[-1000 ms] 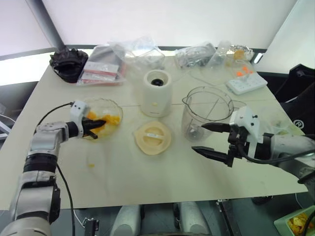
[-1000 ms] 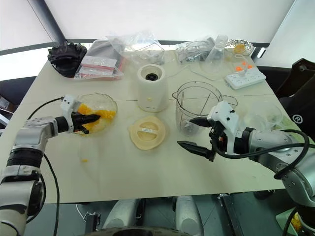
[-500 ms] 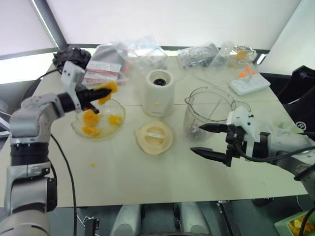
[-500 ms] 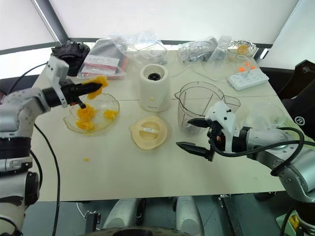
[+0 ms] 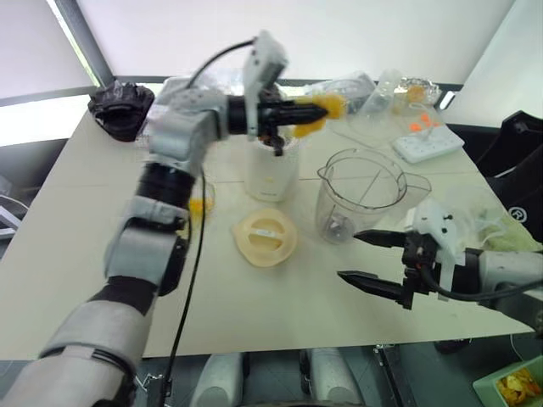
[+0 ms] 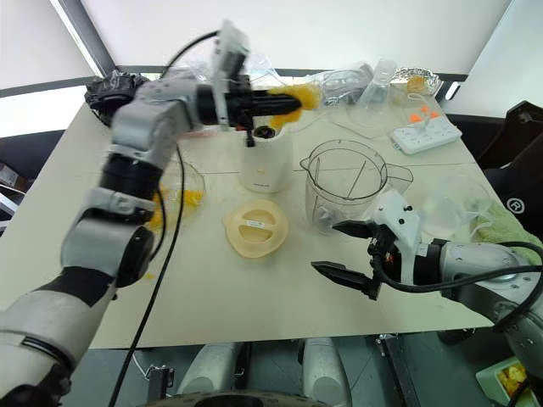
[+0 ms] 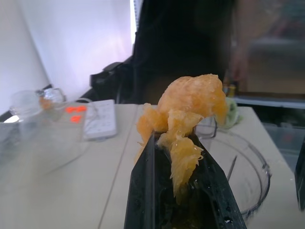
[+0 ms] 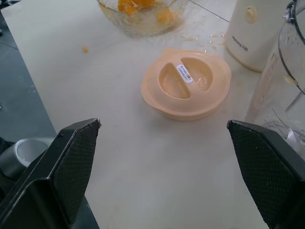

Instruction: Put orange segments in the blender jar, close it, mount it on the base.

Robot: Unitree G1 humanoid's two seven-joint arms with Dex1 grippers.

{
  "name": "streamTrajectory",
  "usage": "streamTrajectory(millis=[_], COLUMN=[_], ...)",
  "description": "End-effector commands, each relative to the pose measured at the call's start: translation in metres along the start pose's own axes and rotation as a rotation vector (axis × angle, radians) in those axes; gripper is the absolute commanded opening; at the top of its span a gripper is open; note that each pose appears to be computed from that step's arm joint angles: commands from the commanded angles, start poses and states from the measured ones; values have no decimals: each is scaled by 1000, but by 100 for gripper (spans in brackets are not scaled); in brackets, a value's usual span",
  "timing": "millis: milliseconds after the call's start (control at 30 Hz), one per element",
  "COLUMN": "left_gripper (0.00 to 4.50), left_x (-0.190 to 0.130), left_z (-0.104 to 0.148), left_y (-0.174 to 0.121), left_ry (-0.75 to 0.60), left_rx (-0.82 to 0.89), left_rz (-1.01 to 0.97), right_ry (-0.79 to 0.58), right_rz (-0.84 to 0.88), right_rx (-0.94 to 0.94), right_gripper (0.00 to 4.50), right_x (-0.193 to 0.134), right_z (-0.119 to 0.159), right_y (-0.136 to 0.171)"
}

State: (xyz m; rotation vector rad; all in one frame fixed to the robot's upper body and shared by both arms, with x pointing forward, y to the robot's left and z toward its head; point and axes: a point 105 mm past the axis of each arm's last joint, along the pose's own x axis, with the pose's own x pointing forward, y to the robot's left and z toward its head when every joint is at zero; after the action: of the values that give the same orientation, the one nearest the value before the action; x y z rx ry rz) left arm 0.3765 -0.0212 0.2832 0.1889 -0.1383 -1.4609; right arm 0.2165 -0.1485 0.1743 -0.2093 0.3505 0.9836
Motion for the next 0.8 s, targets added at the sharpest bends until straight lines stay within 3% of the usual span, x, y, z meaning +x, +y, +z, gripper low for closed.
streamTrajectory(millis=[33,167,467,600,800], left_gripper=[2,2,2,134,445], left_x=[12,37,70,79,88], left_z=[4,-16,-32,-37,-39], left_y=[-1,-12,-24,-28,-32], left_ry=[2,39,35,38,33], left_rx=[40,23,25,31,46], left_rz=[-37,-93,-99,-95,-80], right_ry=[-31,-40,-50,-41,-37], right_rz=[-34,-60,-107,-127,-148], right_rx=[-35,-18,-14,-12,4], right_gripper=[450,450,450,450,450], right_x=[-3,-4,-8,-11,-15], right_z=[8,5,6,5,2], right_y=[3,9,10,11,13])
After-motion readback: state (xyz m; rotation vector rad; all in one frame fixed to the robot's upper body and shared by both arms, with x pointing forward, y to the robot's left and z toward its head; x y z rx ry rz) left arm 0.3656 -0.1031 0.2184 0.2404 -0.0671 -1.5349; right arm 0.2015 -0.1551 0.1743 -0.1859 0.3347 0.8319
